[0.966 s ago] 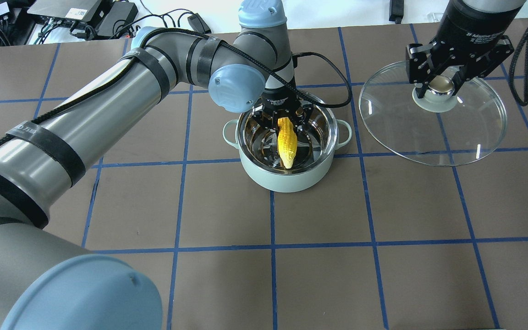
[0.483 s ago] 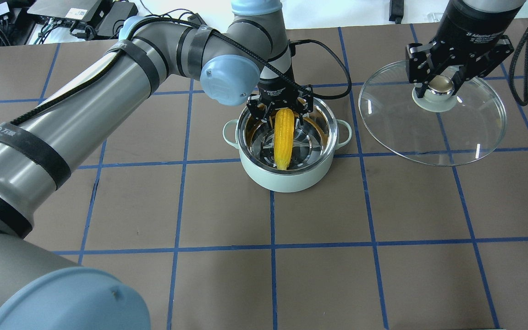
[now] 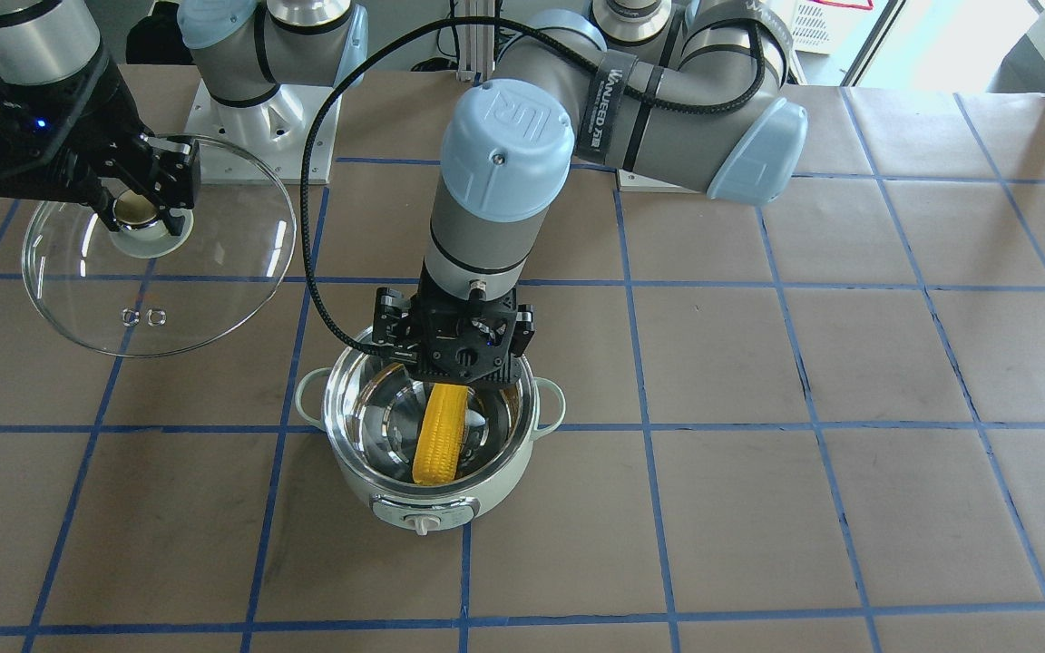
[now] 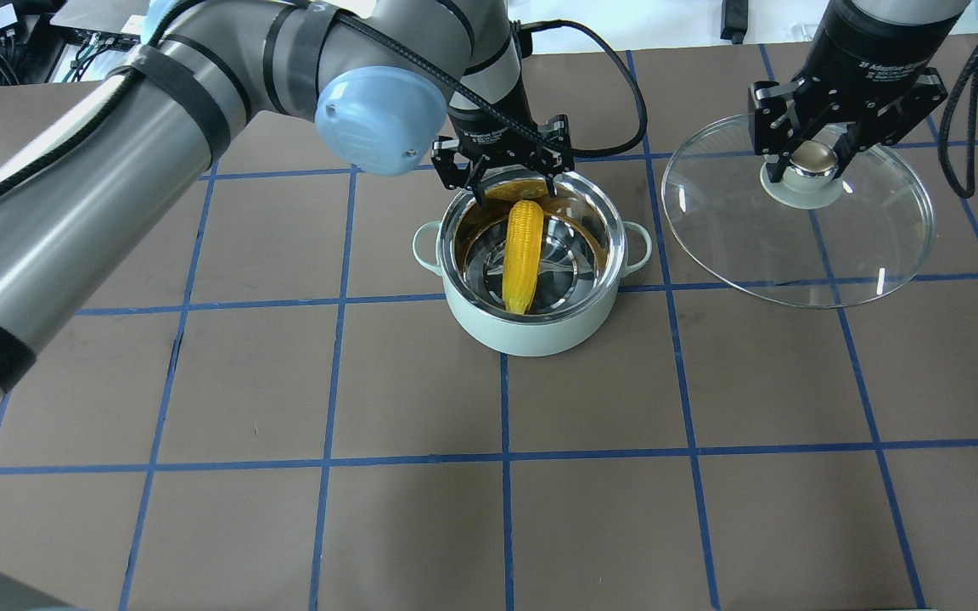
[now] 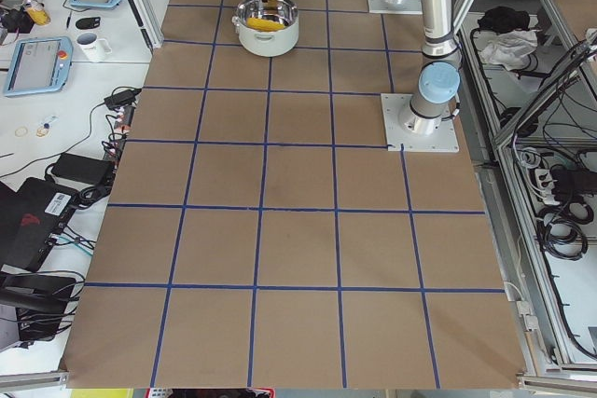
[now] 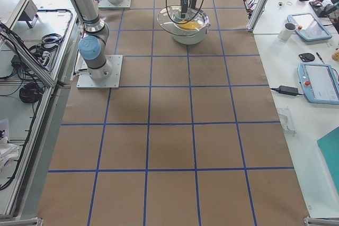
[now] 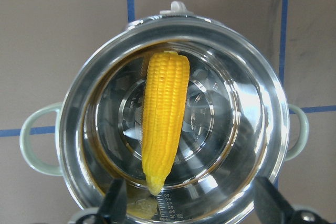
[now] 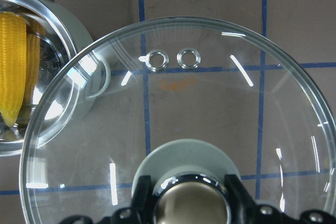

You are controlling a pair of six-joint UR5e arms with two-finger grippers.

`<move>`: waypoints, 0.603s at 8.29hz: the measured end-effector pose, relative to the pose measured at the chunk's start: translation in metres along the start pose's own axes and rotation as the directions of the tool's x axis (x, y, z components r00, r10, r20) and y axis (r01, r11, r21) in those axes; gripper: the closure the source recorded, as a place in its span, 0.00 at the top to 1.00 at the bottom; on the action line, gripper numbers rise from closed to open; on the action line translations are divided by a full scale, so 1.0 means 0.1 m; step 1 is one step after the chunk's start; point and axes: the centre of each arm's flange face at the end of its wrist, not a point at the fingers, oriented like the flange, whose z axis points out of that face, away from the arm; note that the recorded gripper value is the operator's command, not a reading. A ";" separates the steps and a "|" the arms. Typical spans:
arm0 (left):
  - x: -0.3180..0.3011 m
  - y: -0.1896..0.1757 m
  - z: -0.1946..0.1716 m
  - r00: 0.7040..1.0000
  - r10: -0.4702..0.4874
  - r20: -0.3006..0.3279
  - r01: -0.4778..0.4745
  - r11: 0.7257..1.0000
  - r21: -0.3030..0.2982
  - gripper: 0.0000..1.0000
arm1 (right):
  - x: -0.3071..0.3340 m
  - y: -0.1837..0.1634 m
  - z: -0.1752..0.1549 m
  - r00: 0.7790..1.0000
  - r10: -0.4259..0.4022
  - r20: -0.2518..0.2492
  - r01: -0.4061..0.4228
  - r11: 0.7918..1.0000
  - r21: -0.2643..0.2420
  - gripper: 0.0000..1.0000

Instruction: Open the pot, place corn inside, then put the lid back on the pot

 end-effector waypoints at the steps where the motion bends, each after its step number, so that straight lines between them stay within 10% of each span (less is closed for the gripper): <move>1: -0.15 0.02 -0.30 1.000 -0.009 -0.005 0.009 0.999 0.039 1.00 | -0.01 -0.02 0.01 1.000 0.002 0.003 -0.002 1.000 0.000 0.18; 5: -1.31 0.06 -1.26 0.992 -0.045 0.115 0.034 0.995 0.093 1.00 | -0.55 -0.24 0.23 1.000 -0.003 0.017 0.002 0.999 0.050 0.17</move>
